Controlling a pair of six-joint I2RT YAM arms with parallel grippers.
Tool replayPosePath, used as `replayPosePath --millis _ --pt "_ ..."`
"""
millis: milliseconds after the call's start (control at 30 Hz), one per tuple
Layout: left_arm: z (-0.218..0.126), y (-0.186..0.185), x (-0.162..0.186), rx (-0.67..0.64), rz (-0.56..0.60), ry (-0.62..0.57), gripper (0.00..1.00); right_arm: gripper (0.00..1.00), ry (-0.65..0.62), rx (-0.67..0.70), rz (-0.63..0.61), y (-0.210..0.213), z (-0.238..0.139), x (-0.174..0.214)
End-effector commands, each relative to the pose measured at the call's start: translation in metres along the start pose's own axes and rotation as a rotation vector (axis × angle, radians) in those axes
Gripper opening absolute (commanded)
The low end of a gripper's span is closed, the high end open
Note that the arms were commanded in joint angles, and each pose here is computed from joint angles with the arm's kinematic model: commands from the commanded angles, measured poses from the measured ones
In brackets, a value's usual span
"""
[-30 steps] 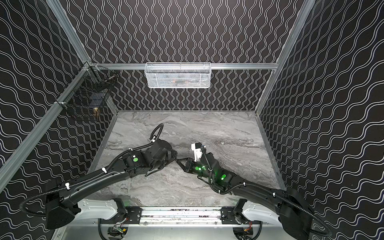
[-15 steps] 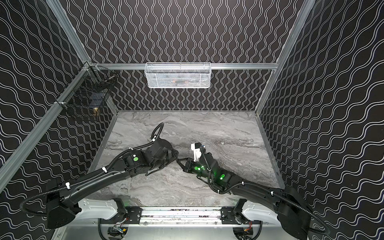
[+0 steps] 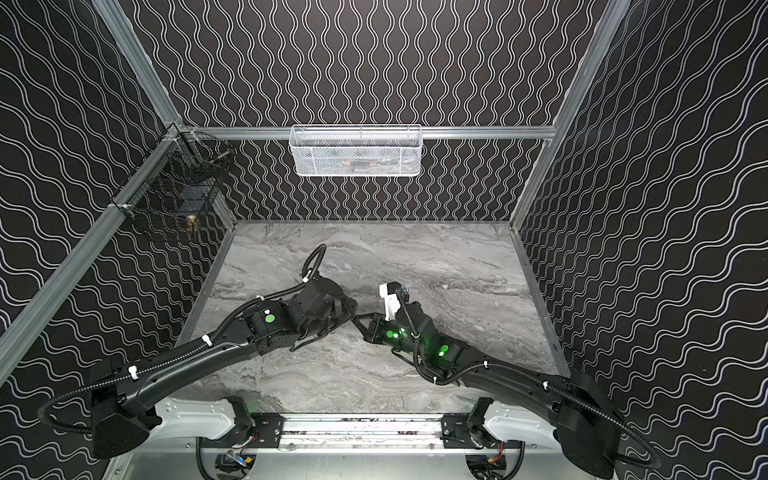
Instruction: Unlock with the key
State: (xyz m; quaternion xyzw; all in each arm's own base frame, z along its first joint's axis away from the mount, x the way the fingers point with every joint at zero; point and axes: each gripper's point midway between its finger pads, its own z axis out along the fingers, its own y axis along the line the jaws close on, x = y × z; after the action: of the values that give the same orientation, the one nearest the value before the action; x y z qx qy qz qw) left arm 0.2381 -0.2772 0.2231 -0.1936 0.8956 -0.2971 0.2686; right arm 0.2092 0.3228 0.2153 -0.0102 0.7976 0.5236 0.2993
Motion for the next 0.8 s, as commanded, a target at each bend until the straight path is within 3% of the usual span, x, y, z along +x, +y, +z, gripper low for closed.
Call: replayPosePath --millis 0,267,767 --pt "-0.006 -0.008 -0.008 0.022 0.002 -0.028 0.04 0.16 -0.032 -0.019 -0.015 0.007 -0.004 -0.007" --pt "-0.005 -0.002 -0.016 -0.004 -0.004 -0.073 0.04 0.25 -0.009 -0.016 0.037 0.008 -0.008 -0.004" --pt "-0.004 -0.005 -0.017 0.022 -0.024 -0.08 0.03 0.2 -0.011 0.017 0.1 0.005 0.003 -0.006"
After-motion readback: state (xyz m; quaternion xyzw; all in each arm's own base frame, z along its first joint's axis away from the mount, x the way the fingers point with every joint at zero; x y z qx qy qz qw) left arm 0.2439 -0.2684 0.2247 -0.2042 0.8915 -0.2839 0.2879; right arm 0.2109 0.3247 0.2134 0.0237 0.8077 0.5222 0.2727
